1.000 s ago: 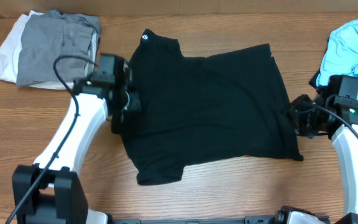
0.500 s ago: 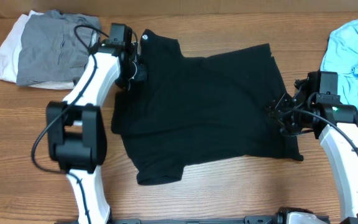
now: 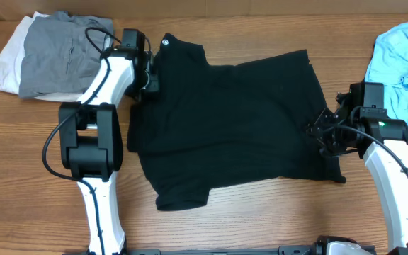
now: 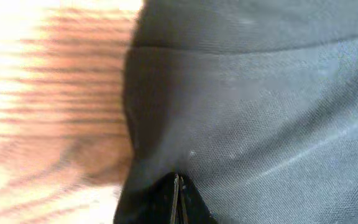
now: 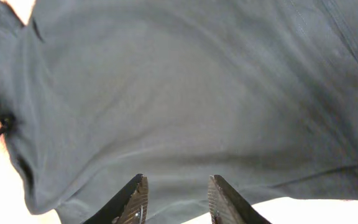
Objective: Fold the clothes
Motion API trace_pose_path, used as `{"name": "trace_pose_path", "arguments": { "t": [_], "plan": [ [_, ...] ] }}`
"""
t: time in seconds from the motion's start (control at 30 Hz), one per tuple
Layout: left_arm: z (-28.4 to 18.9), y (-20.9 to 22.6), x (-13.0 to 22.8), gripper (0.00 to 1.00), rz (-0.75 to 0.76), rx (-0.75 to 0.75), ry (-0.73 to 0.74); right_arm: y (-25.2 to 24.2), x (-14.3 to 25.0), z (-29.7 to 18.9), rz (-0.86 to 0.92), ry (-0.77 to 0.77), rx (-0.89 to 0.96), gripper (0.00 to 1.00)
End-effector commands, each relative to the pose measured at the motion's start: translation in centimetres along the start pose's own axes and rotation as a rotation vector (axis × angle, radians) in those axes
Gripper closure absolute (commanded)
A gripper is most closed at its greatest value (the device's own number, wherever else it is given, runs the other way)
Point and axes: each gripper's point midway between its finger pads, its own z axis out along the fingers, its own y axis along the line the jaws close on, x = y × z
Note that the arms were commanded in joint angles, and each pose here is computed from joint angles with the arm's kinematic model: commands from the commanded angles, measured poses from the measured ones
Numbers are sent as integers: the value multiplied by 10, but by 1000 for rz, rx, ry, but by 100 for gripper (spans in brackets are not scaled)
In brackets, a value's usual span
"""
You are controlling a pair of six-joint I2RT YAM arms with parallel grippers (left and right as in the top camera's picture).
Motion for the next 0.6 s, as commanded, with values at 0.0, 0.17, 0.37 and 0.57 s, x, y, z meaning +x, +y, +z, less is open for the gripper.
{"name": "trace_pose_path", "arguments": {
  "t": [0.0, 0.17, 0.37, 0.57],
  "plan": [
    [22, 27, -1, 96, 28, -51, 13, 2, -7, -9, -18, -37, 16, 66],
    [43, 33, -12, 96, 50, -53, -30, 0, -5, -9, -14, -29, 24, 67],
    [59, 35, -27, 96, 61, -60, -97, -5, -1, -9, -8, -19, 47, 67],
    [44, 58, -40, 67, 45, -164, -109, -8, -3, -9, -6, -26, 66, 67]
  ]
}}
